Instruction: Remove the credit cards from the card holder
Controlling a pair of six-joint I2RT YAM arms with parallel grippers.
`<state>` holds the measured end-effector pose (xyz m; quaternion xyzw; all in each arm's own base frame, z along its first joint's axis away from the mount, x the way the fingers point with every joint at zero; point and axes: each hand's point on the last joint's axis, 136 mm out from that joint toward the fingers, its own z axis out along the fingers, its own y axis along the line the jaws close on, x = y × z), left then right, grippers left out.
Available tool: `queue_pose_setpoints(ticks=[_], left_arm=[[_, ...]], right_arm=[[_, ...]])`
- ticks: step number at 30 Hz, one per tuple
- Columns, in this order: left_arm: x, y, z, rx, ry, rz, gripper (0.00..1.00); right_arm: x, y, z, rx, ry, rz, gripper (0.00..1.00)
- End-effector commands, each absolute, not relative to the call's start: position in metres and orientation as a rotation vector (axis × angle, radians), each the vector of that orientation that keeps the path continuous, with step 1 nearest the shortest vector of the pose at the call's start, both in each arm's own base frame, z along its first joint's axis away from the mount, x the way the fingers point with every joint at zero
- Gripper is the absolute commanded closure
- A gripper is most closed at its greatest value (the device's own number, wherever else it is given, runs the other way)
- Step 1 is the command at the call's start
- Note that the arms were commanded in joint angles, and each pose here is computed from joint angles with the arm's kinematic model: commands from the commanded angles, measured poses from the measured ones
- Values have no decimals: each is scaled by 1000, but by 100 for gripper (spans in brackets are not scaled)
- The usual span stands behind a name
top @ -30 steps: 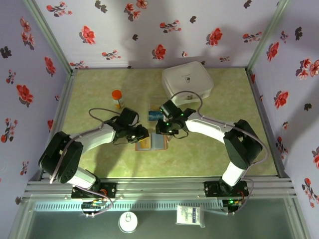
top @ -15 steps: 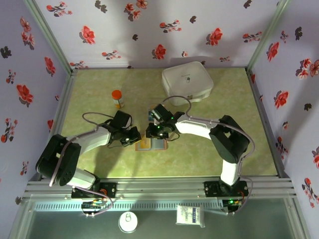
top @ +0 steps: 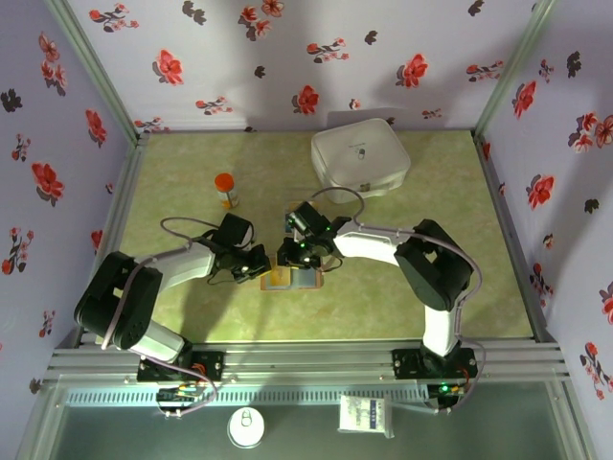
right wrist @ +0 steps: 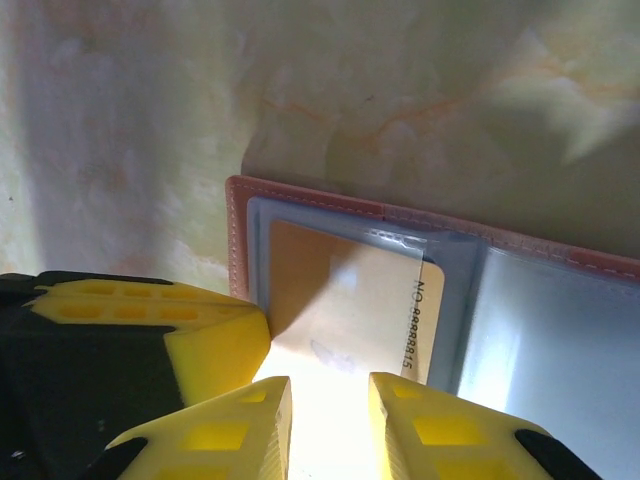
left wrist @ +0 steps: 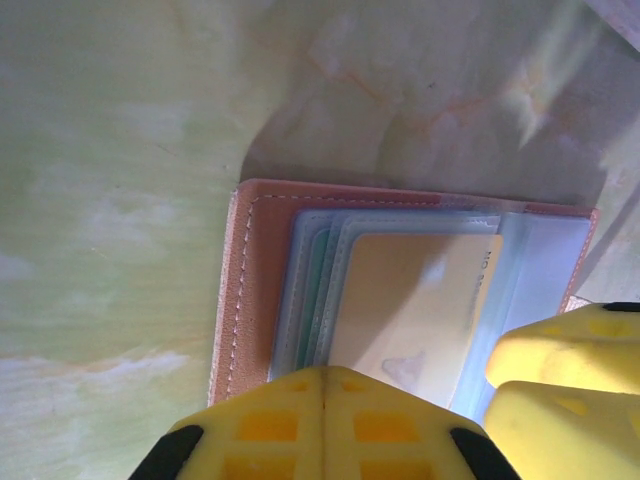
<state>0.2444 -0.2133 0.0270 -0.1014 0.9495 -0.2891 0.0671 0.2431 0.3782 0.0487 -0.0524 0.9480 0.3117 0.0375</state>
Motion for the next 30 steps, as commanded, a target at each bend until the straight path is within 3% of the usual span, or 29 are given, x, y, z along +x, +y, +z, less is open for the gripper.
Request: queue_pose_setpoints(ticks=[1, 30], left_arm=[[235, -207, 15, -304, 2902, -847, 95], [231, -201, 16, -323, 2909, -835, 97]], right_arm=[[239, 381, 42, -154, 2931, 964, 72], [242, 352, 40, -219, 2930, 727, 72]])
